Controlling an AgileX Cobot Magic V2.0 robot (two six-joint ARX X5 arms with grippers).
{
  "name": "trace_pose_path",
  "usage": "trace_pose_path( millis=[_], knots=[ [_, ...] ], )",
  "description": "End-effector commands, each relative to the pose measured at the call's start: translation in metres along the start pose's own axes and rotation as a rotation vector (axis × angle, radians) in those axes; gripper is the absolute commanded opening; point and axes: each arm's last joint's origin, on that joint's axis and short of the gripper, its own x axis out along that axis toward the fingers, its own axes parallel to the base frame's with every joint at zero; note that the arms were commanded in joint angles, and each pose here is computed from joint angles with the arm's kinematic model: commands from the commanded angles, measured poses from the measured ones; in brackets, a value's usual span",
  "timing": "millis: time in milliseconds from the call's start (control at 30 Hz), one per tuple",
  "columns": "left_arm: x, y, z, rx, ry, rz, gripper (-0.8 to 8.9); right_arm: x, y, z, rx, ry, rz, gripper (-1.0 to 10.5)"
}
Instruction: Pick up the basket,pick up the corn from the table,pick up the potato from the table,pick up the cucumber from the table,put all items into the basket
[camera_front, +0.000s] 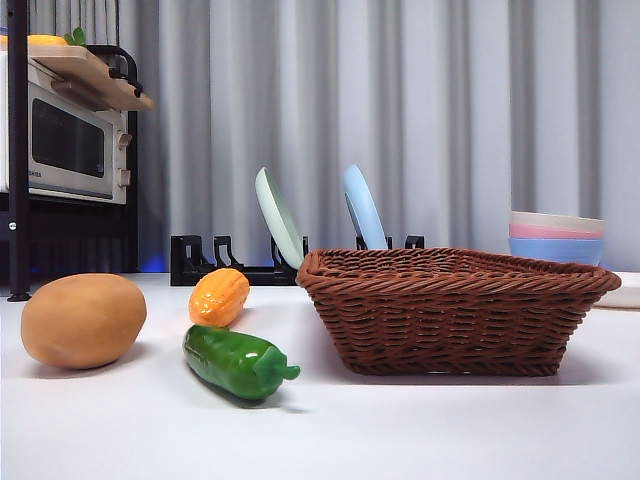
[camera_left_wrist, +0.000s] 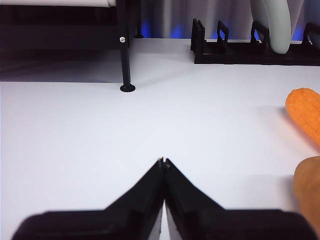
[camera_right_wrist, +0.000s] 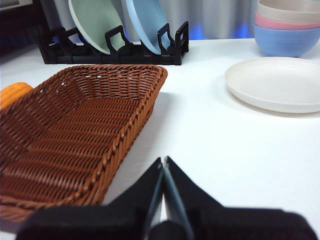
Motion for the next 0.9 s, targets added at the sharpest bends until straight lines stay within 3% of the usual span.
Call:
trace_pose_path(
  millis=[33, 167, 267, 567, 900],
  knots=[
    [0.001, 0.000, -0.004, -0.005, 0.016, -0.005, -0.03, 0.001, 0.000, -0.004, 0.128, 0.022, -0.002, 0.0],
    [0.001, -0.001, -0.004, -0.128, 0.018, -0.036, -0.03, 0.001, 0.000, -0.004, 0.350, 0.022, -0.004, 0.0],
    [0.001, -0.002, -0.004, -0.213, 0.024, -0.066, -0.03, 0.001, -0.001, -0.004, 0.435, 0.016, -0.011, 0.0],
    [-0.001, -0.002, 0.002, -0.256, 0.001, -0.087, -0.08, -0.001, 0.000, 0.005, 0.424, -0.029, 0.001, -0.1],
    [-0.016, -0.006, 0.054, -0.247, -0.048, -0.151, -0.08, -0.002, 0.001, 0.046, 0.348, -0.018, -0.002, -0.1]
  ],
)
